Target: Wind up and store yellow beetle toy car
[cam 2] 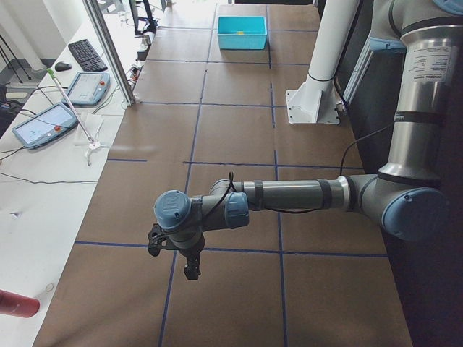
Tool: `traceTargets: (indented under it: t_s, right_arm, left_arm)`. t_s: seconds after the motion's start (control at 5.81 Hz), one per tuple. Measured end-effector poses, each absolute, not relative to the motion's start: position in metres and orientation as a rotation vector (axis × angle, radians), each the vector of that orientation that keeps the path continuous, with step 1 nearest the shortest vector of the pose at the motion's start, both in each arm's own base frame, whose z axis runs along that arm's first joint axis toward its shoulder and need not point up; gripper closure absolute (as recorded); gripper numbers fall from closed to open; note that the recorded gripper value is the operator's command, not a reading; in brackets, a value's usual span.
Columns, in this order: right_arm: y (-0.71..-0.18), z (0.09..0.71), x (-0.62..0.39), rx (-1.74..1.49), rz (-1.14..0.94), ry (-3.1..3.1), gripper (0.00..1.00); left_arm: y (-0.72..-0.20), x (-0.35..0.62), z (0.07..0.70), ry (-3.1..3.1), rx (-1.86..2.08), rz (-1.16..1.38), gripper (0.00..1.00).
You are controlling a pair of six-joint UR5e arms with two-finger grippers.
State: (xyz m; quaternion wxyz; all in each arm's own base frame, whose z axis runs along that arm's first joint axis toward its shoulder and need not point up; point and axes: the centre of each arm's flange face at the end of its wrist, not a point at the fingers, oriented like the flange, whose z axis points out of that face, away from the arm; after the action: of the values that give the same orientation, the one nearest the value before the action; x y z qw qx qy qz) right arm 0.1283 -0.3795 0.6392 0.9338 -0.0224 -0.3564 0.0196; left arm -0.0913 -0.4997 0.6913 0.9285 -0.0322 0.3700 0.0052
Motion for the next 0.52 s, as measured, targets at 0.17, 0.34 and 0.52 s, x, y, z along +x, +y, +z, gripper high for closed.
traceTargets:
  t_s: [0.17,0.34,0.52]
  right_arm:
    - [-0.382,0.637,0.129,-0.080,0.157,-0.724,0.00]
    - [-0.386,0.642,0.124,-0.085,0.188,-0.719,0.00]
    - [-0.392,0.648,0.114,-0.061,0.162,-0.713,0.00]
  left_arm:
    - [-0.500,-0.091,0.691,0.758,-0.066,0.011,0.00]
    - [-0.500,-0.091,0.691,0.758,-0.066,0.011,0.00]
    - [-0.500,-0.091,0.691,0.759,-0.066,0.011,0.00]
